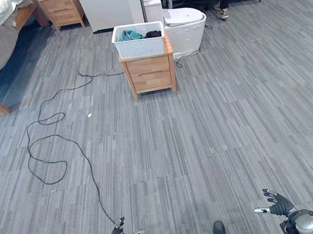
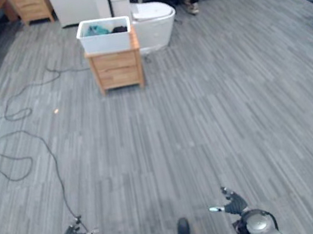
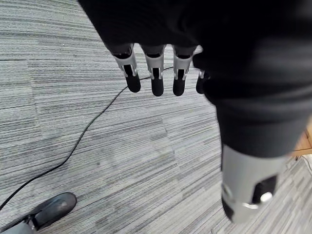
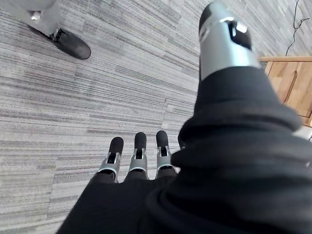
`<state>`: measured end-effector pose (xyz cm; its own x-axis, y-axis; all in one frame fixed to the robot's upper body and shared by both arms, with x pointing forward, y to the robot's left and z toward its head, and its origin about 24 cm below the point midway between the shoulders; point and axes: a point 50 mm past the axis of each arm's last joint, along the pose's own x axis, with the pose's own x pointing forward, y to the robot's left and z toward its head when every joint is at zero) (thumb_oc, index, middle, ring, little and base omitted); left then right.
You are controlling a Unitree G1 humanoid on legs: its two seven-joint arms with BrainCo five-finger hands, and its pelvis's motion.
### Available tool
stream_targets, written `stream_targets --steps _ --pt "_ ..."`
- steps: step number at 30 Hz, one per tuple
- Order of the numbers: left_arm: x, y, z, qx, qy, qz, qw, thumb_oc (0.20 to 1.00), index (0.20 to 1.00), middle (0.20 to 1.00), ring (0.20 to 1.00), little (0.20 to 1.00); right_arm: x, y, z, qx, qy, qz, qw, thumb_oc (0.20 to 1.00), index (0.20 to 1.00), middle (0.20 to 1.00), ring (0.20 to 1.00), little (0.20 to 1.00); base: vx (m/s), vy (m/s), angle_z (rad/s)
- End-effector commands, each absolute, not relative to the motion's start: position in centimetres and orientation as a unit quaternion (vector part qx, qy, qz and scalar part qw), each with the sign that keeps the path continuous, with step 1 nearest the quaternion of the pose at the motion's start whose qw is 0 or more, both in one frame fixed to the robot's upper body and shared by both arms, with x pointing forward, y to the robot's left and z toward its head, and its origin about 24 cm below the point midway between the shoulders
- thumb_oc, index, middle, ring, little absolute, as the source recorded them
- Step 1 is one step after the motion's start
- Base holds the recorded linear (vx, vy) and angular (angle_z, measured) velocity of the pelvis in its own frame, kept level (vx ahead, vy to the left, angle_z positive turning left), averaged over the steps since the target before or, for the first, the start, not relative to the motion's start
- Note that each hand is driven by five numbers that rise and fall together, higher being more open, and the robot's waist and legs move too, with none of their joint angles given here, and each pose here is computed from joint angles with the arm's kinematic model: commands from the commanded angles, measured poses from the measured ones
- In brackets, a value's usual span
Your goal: Grab the laundry basket,head to the washer,open it,put in the laundry and shut it.
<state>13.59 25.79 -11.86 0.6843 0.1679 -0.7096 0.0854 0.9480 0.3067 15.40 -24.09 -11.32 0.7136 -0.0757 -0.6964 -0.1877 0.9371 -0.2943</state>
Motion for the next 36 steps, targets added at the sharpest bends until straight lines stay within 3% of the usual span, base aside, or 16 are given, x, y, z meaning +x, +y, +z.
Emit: stream_targets --steps 1,21,30,36 --pt "15.4 26.6 -10.8 0.158 0.359 0.048 0.919 1.000 1.000 1.000 1.000 1.000 17.2 -23.3 -10.8 -0.155 0.349 0.023 0.924 1.000 1.000 1.000 1.000 1.000 0.03 0.042 -0.03" --pt "17.0 26.9 -9.5 0.161 0.324 0.052 0.931 1.000 1.000 1.000 1.000 1.000 19.3 -21.7 -9.7 -0.128 0.309 0.032 0.942 1.000 1.000 1.000 1.000 1.000 0.09 0.085 -0.08" --pt "17.5 25.7 -9.8 0.147 0.326 0.040 0.933 1.000 1.000 1.000 1.000 1.000 19.3 -21.9 -9.3 -0.138 0.302 0.036 0.943 1.000 1.000 1.000 1.000 1.000 0.26 -0.067 0.28" --pt "15.9 24.3 -11.0 0.136 0.350 0.009 0.927 1.000 1.000 1.000 1.000 1.000 17.5 -23.1 -9.8 -0.141 0.320 0.027 0.936 1.000 1.000 1.000 1.000 1.000 0.42 -0.236 0.60"
